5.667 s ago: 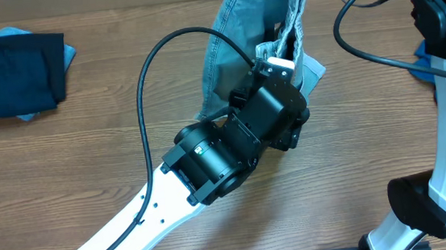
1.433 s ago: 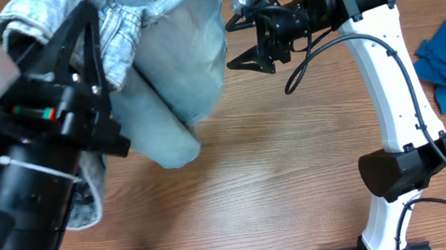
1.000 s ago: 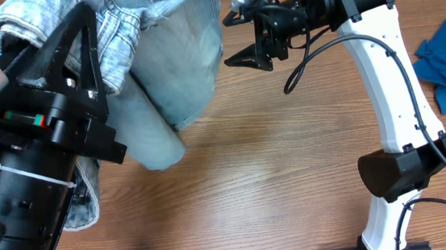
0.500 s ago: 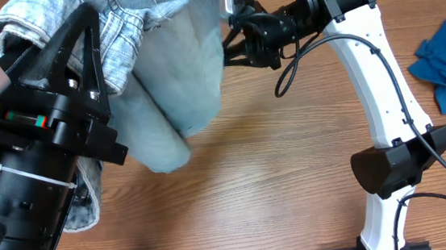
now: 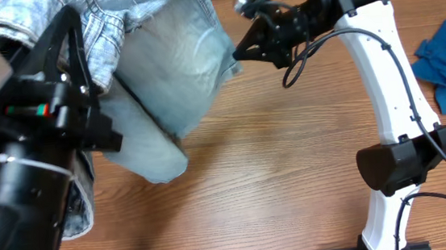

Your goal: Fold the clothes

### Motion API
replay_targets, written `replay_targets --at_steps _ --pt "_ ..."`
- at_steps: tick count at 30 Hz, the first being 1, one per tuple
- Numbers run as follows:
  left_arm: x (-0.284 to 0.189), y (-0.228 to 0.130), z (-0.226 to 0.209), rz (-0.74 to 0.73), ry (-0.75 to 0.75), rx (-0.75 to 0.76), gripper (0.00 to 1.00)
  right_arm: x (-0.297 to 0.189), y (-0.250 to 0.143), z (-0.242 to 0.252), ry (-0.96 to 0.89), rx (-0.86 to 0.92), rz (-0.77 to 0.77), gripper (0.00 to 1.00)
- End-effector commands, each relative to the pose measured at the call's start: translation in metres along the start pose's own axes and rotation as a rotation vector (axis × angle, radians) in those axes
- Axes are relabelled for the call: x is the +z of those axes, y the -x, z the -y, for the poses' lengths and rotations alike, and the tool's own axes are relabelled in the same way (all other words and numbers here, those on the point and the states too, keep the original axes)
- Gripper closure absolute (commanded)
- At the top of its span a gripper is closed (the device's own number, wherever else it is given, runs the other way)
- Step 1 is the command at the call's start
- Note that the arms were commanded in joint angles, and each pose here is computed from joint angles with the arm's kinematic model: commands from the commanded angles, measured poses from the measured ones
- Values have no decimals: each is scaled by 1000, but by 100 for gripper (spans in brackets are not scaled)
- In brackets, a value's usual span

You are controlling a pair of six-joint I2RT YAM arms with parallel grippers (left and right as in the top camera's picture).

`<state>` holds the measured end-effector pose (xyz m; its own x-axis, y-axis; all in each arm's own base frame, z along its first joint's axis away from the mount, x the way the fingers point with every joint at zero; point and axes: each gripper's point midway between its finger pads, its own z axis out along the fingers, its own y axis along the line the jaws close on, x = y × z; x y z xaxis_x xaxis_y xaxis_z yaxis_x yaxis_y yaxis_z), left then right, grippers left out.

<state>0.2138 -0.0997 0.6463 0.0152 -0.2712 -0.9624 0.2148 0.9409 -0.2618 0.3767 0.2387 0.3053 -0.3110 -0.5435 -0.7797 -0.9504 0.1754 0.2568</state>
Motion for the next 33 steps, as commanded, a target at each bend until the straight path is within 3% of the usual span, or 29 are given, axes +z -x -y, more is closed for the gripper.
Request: replay_targets --at_steps 1,11,13,15,16,18,21,22,33 --pt "7 0 -8 13 89 44 96 -29 15 -17 -59 18 33 96" --pt "33 -39 1 -92 161 124 93 -57 12 6 -314 178 -20 96" --pt "38 -46 0 -108 182 118 85 -60 11 8 -331 199 -21 96" --pt "42 -51 -5 -118 212 99 68 -65 7 16 -378 255 -25 96" --pt "43 -51 -8 -118 227 88 68 -70 4 23 -417 296 -27 96" --pt "44 -50 -17 -112 260 69 69 -81 -3 35 -480 364 -26 96" --pt "48 -49 -27 -111 282 63 94 -99 -10 51 -552 457 5 96" --pt "51 -51 -27 -122 275 65 96 -105 -12 56 -570 480 18 96" --pt "105 -106 -51 -306 341 112 96 -144 -24 88 -738 524 55 96"
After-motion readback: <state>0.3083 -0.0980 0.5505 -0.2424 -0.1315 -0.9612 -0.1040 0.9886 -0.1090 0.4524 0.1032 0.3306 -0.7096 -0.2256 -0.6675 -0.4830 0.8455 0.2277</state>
